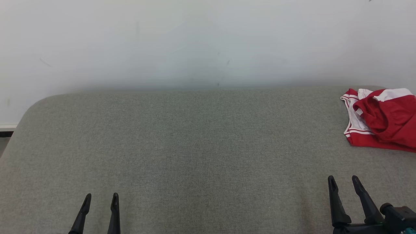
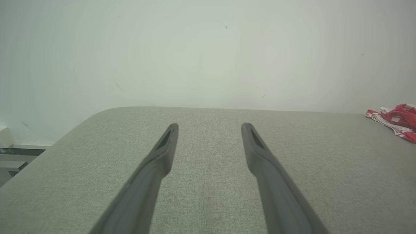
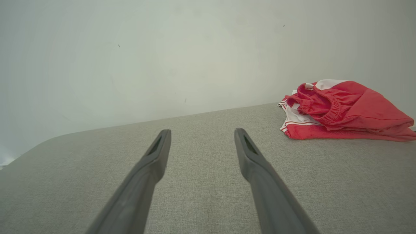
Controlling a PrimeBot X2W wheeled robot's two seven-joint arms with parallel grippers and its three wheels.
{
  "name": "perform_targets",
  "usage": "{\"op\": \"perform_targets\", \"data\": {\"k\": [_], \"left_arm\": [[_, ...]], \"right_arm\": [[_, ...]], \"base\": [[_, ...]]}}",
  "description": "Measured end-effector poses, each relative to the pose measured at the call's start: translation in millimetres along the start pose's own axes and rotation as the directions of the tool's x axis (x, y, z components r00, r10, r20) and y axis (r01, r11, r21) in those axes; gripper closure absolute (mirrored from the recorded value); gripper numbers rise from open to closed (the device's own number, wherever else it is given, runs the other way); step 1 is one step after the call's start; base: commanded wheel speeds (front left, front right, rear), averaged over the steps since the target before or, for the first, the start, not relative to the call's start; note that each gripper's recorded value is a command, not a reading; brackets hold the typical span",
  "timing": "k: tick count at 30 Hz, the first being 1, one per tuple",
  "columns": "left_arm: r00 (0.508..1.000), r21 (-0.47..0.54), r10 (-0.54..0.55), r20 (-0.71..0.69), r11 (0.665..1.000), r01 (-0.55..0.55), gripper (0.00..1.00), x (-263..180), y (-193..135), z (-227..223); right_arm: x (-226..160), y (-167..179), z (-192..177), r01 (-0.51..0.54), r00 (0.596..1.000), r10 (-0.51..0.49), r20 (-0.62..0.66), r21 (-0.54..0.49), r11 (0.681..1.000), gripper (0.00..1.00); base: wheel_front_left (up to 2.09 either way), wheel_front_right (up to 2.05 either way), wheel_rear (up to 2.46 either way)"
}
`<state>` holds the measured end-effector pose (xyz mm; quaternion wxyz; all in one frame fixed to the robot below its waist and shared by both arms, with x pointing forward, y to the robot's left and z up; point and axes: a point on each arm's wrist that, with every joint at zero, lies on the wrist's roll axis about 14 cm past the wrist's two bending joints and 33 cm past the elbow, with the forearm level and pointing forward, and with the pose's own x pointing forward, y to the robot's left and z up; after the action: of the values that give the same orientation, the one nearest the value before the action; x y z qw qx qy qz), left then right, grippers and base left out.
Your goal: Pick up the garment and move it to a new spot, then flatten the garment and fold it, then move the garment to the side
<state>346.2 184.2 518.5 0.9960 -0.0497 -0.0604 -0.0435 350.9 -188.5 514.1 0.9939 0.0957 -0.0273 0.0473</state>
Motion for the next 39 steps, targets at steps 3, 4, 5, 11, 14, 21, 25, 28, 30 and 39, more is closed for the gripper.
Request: {"op": "perform_targets", "data": {"k": [3, 4, 5, 11, 14, 21, 25, 28, 30, 39], "left_arm": [[1.000, -0.006, -0.006, -0.010, 1.000, 0.005, 0.00, 0, -2, -3], [1.000, -0.007, -0.006, -0.014, 1.000, 0.006, 0.00, -1, -2, -4], [1.000, -0.007, -0.006, -0.018, 1.000, 0.006, 0.00, -1, -2, -6], [0.999, -0.006, 0.003, -0.037, 1.000, -0.003, 0.00, -5, 1, -11], [0.999, -0.006, 0.010, -0.042, 1.000, -0.010, 0.00, -6, 3, -13], [0.997, -0.024, 0.016, -0.074, 1.000, -0.018, 1.00, -11, 2, -23], [0.993, -0.069, 0.033, -0.111, 0.997, -0.041, 1.00, -15, 4, -33], [0.992, -0.122, 0.049, -0.119, 0.990, -0.063, 1.00, -15, 6, -35], [0.990, -0.154, 0.058, -0.127, 0.985, -0.078, 1.00, -15, 8, -36], [0.986, -0.305, 0.094, -0.139, 0.943, -0.133, 1.00, -10, 14, -36]], "right_arm": [[-1, 1, 1, 0.001, 1.000, -0.001, 0.000, 0.003, 1.000, 0.00], [-1, 1, 1, 0.000, 1.000, 0.000, 0.000, 0.003, 1.000, 0.00], [-1, 2, 0, -0.001, 1.000, 0.001, -0.001, 0.004, 1.000, 0.00], [-1, 5, -2, -0.012, 1.000, 0.012, -0.006, 0.003, 1.000, 0.00], [0, 6, -3, -0.013, 1.000, 0.013, -0.006, 0.003, 1.000, 0.00], [-6, 4, -20, -0.002, 0.998, 0.002, -0.058, 0.010, 1.000, 1.00], [-11, 1, -31, 0.019, 0.995, -0.014, -0.096, 0.051, 0.999, 1.00], [-10, 0, -32, 0.036, 0.995, -0.026, -0.100, 0.104, 0.994, 1.00], [-10, -1, -32, 0.048, 0.994, -0.034, -0.102, 0.141, 0.989, 1.00], [-4, -6, -30, 0.089, 0.993, -0.062, -0.102, 0.282, 0.955, 1.00]], "base": [[0.00, 0.00, 0.00], [0.00, 0.00, 0.00], [0.00, 0.00, 0.00], [0.00, 0.00, 0.00], [0.00, 0.00, 0.00], [0.00, 0.00, 0.00], [0.00, 0.00, 0.00], [0.00, 0.00, 0.00], [0.00, 0.00, 0.00], [0.00, 0.00, 0.00]]}}
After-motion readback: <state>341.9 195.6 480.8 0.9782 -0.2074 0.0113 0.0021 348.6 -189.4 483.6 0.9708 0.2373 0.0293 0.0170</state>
